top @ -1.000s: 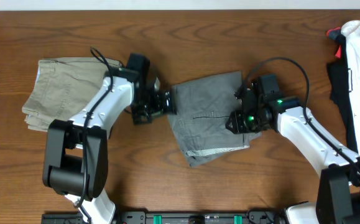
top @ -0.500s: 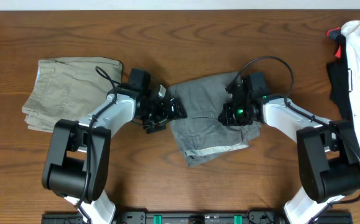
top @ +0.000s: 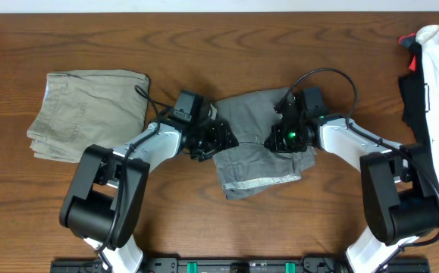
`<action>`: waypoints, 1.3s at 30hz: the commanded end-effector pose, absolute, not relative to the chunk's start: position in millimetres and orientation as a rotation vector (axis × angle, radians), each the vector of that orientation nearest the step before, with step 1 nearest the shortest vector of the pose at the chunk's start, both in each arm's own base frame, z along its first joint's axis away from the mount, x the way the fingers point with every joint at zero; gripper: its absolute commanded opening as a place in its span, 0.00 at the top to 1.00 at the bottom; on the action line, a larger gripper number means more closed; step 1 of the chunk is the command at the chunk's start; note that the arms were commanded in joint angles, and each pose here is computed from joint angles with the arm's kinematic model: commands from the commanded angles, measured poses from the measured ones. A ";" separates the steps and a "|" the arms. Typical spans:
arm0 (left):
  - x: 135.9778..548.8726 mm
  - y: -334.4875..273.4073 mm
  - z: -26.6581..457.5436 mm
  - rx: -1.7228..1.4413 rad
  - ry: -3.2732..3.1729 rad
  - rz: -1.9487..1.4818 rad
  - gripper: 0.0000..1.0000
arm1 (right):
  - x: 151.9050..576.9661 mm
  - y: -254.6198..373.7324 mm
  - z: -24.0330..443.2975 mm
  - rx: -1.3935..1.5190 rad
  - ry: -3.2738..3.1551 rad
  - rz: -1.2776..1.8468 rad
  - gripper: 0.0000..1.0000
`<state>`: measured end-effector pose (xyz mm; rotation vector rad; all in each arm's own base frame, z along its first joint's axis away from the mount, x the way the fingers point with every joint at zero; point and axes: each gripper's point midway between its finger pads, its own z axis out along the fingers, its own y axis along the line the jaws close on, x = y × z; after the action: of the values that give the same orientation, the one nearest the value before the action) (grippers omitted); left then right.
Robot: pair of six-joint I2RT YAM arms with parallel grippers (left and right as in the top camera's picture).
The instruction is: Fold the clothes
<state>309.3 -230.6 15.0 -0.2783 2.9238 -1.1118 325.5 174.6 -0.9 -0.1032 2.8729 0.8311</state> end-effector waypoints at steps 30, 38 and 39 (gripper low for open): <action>335.1 -71.7 172.2 0.319 2.510 -0.622 0.94 | 324.1 130.5 236.7 -0.307 2.403 0.629 0.99; 363.6 14.4 191.0 0.186 2.406 -0.438 0.94 | 322.5 130.7 233.3 -0.278 2.426 0.641 0.99; 365.1 23.1 188.5 0.168 2.412 -0.423 0.94 | 322.5 130.7 233.3 -0.270 2.428 0.645 0.99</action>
<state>352.7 3.3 173.7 0.0990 2.4690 -0.5047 322.5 131.0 236.2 -0.3099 2.4105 0.6369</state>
